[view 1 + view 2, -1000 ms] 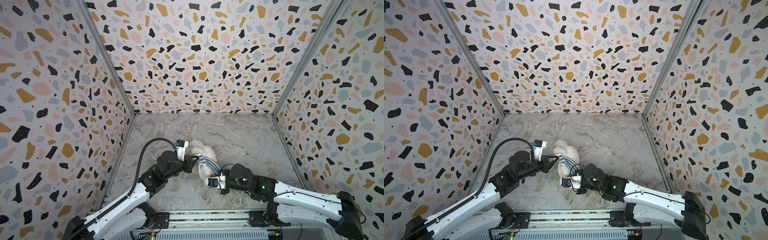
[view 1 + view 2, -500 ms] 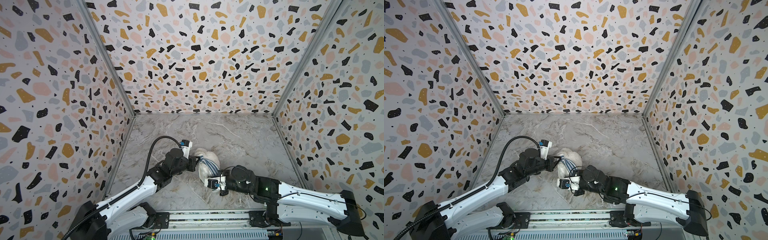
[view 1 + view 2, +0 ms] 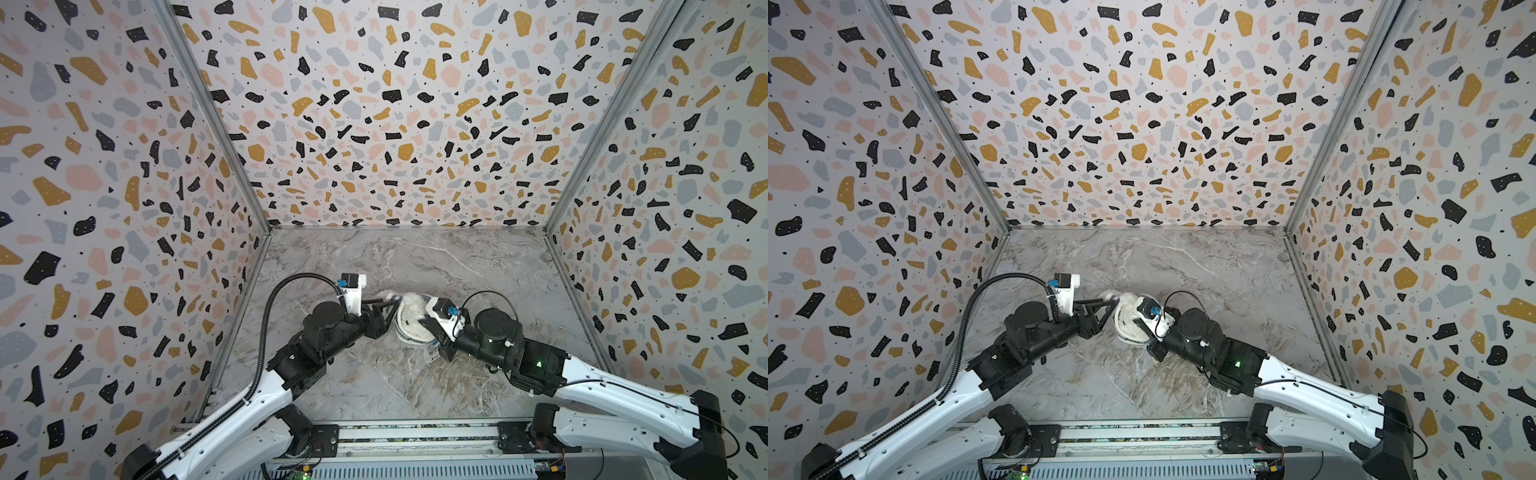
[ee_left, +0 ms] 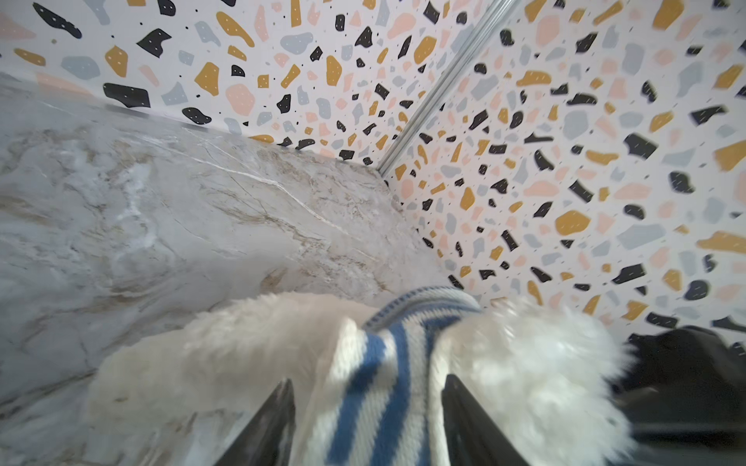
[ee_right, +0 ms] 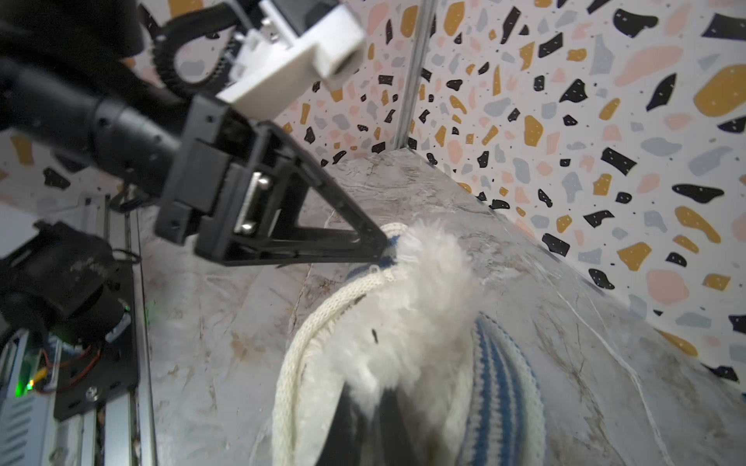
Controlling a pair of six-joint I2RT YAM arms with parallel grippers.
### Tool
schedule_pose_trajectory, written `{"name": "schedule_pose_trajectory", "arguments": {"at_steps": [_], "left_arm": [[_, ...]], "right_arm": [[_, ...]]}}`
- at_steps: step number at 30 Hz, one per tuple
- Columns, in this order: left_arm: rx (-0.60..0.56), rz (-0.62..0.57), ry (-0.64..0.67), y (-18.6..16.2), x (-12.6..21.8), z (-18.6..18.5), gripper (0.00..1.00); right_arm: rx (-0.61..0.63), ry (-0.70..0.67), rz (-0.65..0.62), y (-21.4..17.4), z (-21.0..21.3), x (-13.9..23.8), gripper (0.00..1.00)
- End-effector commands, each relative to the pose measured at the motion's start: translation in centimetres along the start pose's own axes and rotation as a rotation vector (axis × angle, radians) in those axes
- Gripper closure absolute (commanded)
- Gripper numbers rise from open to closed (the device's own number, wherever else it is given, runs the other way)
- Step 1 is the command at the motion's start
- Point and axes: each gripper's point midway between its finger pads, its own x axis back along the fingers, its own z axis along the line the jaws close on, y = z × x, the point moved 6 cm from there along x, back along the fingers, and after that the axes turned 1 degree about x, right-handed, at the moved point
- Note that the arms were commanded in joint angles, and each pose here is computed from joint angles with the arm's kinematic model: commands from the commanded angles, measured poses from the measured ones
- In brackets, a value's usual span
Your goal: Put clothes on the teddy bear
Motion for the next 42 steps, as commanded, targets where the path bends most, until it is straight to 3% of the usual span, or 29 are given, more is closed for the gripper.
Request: {"name": "schedule_pose_trajectory", "arguments": {"at_steps": [1, 7, 16, 23, 33, 42], "left_arm": [[0.051, -0.024, 0.010, -0.9, 1.4, 0.5, 0.30], [0.112, -0.037, -0.039, -2.7, 2.6, 0.3, 0.22], [0.199, -0.050, -0.209, -5.0, 0.6, -2.6, 0.25], [0.342, -0.099, -0.288, -5.5, -1.2, -3.4, 0.38], [0.424, -0.084, -0.276, -6.5, -2.9, -4.4, 0.48], [0.451, -0.040, -0.266, -7.5, -4.4, -5.3, 0.50]], "right_arm": [[-0.245, -0.091, -0.101, 3.1, -1.3, -0.1, 1.00], [-0.487, -0.204, -0.143, 3.9, -3.1, -1.2, 1.00], [-0.696, -0.326, -0.150, 3.2, -5.2, -2.4, 1.00], [-0.795, -0.389, -0.177, 1.2, -5.8, -1.7, 1.00], [-0.854, -0.427, -0.224, 0.2, -6.3, -0.9, 1.00], [-0.868, -0.434, -0.229, -0.3, -6.3, -0.6, 1.00]]}}
